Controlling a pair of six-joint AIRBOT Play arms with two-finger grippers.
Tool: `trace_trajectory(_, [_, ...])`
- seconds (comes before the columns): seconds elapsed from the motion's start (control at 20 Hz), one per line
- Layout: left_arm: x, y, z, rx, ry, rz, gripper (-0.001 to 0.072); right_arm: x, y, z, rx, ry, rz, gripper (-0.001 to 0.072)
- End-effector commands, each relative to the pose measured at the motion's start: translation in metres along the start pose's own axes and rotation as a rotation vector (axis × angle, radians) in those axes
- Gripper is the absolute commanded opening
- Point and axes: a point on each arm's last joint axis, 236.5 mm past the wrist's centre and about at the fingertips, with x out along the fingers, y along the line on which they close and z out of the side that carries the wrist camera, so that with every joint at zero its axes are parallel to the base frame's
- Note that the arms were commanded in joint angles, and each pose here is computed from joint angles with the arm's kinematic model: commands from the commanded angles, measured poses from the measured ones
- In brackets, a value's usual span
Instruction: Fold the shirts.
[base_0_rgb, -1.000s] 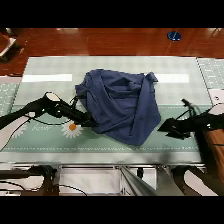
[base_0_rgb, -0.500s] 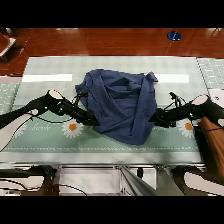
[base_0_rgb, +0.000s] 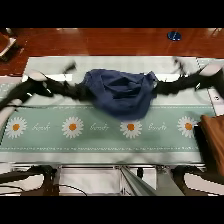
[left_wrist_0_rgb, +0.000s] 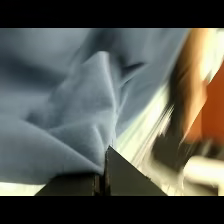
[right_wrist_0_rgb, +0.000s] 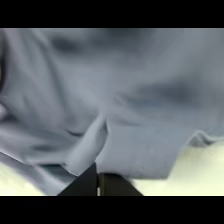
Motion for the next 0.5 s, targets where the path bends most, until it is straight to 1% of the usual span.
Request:
trace_trajectory(0.0, [-0.103,-0.128,0.092,0.29,-0.352,-0.056,0.0023,-0.127,0.083,0.082,-0.276,-0.297,-0.102,0.002])
trace_trajectory(0.1, [-0.165,-0.214,0.106,0.485,-0.517,-0.041,0.0023,-0.214,0.146,0.1,-0.413,-0.524,-0.132,0.002])
trace_trajectory(0.15, [-0.192,-0.251,0.103,0.572,-0.583,-0.013,0.0023,-0.256,0.175,0.096,-0.479,-0.628,-0.157,0.002])
trace_trajectory(0.2, [-0.218,-0.283,0.096,0.655,-0.648,0.045,0.0022,-0.291,0.199,0.086,-0.533,-0.714,-0.177,0.002])
trace_trajectory(0.25, [-0.24,-0.306,0.086,0.715,-0.705,0.118,0.0023,-0.324,0.218,0.071,-0.578,-0.797,-0.203,0.002])
trace_trajectory(0.35, [-0.283,-0.342,0.06,0.782,-0.826,0.262,0.0022,-0.371,0.236,0.036,-0.619,-0.914,-0.281,0.002])
trace_trajectory(0.45, [-0.318,-0.379,0.022,0.84,-0.941,0.338,0.0022,-0.412,0.255,-0.007,-0.66,-1.021,-0.328,0.002])
